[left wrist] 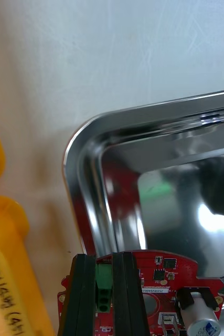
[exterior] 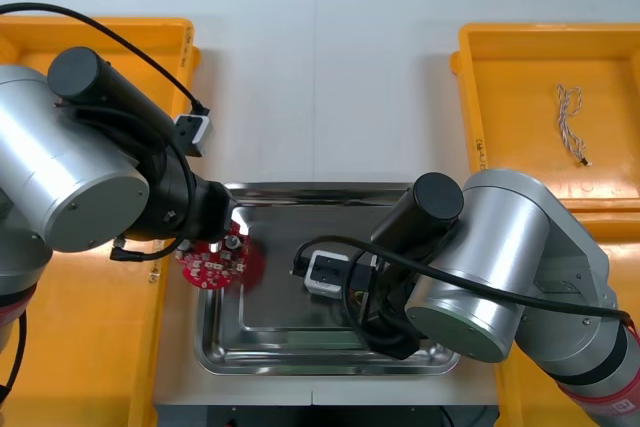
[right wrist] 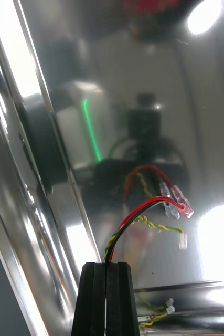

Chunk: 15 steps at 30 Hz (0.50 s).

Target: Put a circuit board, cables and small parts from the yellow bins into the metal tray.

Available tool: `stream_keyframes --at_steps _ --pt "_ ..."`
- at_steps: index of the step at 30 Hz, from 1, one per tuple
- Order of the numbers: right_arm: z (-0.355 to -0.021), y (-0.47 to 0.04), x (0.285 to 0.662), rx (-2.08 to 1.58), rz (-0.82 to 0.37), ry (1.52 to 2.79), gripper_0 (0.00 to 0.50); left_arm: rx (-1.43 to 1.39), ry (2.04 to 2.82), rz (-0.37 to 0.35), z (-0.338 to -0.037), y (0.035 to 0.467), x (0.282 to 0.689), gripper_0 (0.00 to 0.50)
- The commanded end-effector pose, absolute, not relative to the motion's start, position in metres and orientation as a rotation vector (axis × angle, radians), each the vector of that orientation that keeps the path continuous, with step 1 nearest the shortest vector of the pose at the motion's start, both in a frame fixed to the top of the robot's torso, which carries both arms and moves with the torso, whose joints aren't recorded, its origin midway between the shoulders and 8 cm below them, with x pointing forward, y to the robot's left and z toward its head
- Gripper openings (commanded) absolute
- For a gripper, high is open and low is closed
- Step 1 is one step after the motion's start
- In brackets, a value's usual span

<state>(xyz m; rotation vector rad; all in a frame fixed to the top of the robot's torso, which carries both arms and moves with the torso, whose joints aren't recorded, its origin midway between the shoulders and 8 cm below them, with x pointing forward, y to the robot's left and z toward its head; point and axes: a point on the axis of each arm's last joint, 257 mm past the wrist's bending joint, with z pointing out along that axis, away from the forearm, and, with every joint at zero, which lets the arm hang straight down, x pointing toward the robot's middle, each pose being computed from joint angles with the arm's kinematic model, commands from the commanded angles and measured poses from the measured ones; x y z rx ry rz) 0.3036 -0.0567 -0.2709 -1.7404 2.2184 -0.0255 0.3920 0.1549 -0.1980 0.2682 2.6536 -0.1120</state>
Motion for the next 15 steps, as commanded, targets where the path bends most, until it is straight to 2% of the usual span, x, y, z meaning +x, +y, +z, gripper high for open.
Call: stream_keyframes --at_steps 1,7,12,14,15 --pt "-0.275 -0.042 0.295 -1.78 0.007 2.176 0.0 0.151 2.619 -0.198 -0.183 0.124 0.389 0.0" --pt "-0.279 -0.039 0.299 -1.772 -0.053 2.153 0.0 0.133 2.627 -0.188 -0.194 0.115 0.384 0.0" --pt "-0.278 -0.042 0.301 -1.762 -0.051 2.162 0.001 0.116 2.642 -0.174 -0.204 0.113 0.379 0.0" --pt "-0.278 -0.044 0.302 -1.754 -0.053 2.168 0.024 0.116 2.645 -0.16 -0.209 0.113 0.376 0.0" --pt "-0.277 -0.045 0.303 -1.751 -0.054 2.17 0.06 0.116 2.651 -0.158 -0.211 0.113 0.374 0.0"
